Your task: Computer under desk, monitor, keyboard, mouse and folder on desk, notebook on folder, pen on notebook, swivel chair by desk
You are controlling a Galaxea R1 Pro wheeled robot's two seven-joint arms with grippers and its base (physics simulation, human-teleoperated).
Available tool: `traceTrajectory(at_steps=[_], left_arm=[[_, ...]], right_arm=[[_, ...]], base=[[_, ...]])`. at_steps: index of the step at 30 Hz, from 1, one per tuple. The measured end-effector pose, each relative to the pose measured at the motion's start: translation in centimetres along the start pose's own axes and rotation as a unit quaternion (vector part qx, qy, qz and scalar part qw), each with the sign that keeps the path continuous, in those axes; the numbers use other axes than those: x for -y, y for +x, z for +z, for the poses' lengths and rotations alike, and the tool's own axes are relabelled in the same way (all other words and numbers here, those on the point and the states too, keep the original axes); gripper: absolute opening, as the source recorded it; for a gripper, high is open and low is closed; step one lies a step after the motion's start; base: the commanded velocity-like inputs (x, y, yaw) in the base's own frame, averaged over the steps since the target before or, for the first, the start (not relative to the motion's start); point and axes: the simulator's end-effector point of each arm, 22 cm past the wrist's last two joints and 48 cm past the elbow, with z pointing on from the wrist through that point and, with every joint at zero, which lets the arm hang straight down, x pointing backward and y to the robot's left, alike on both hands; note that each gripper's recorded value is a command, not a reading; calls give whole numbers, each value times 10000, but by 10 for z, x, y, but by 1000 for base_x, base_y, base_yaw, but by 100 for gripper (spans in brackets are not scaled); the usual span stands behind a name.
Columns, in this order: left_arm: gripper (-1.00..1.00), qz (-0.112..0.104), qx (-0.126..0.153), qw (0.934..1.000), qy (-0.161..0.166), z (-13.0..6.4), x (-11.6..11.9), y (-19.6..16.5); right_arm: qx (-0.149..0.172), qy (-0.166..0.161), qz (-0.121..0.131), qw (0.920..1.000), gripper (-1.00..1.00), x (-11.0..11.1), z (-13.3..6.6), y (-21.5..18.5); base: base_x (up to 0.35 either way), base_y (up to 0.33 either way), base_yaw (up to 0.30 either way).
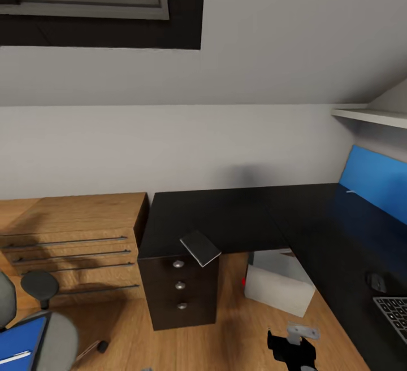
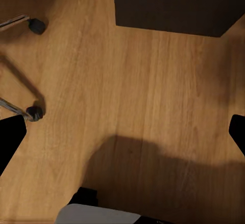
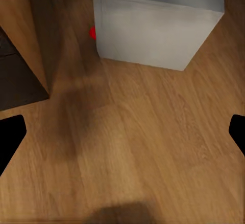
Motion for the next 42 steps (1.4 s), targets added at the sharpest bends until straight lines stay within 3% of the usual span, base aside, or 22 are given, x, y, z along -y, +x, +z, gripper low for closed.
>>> traceTrajectory(at_steps=[5,15,18,29,35,42], left_arm=[[100,4,4,10000,-1,0,0,0],[100,-3,7,10000,14,-6,1,-3],[100,-15,-153,9999,47,-9,9,11],[100,72,-565,9984,-45,-20,7,47],[100,79,-643,9979,-58,-27,8,54],[100,68,-672,9977,-58,-34,8,54]], right_arm=[[-211,-14,-106,9997,100,-1,3,31],[196,-44,-52,9998,100,-3,1,48],[253,-93,-31,9996,100,-7,-8,98],[256,-92,-45,9996,100,-4,-20,102],[182,-89,-72,9998,100,-1,-27,109],[473,-94,-9,9988,100,0,-38,103]], base=[[-17,7,2],[-2,1,0],[0,0,0],[0,0,0],[0,0,0],[0,0,0]])
